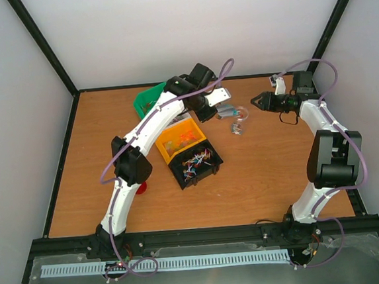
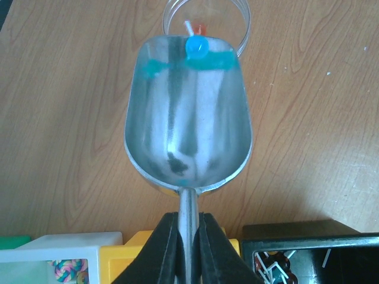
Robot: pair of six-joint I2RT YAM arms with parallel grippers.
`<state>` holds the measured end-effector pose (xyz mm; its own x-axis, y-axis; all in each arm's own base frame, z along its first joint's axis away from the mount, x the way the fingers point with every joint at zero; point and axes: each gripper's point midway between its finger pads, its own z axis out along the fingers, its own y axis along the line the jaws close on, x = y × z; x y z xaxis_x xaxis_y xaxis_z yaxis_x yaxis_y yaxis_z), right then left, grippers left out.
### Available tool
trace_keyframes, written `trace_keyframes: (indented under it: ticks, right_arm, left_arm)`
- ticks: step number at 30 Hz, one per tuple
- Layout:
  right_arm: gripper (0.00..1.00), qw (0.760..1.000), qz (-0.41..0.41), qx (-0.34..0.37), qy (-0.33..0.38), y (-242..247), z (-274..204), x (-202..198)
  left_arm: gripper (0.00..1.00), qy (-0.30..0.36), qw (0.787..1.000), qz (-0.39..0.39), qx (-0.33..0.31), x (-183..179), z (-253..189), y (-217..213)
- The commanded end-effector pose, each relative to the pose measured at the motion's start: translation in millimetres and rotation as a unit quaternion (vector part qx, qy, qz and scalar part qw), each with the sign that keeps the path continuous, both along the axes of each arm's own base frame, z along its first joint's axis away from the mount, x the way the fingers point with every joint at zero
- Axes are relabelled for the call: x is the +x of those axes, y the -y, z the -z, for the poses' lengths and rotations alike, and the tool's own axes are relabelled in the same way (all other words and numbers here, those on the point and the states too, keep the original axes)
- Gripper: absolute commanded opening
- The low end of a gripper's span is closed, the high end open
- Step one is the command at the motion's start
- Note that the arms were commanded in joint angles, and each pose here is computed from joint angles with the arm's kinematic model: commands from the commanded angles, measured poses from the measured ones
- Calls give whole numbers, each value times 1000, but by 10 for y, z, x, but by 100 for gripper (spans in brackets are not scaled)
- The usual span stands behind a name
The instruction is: Pack the candies
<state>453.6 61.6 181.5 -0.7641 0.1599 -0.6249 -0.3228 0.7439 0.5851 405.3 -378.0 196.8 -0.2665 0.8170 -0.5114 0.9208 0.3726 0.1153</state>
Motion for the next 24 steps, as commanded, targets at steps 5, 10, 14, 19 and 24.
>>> trace_keyframes:
  ticks: [5, 10, 14, 19, 24]
  right_arm:
    - [45, 1000, -4, 7, 1, -33, 12, -8]
    - [45, 1000, -4, 8, -1, -42, 34, -10]
    - [47, 1000, -8, 7, 2, -62, 8, -17]
    - [47, 1000, -18, 7, 7, -99, -43, -18]
    - [47, 999, -42, -4, 17, -124, -160, -60]
  left_arm:
    - [1, 29, 999, 19, 1, -12, -147, 67]
    - [1, 31, 999, 19, 4, -9, -151, 54]
    - [1, 33, 999, 14, -1, -17, -203, 45]
    - [1, 32, 999, 12, -31, -81, -364, 29]
    - [1, -2, 997, -14, -81, -142, -606, -191]
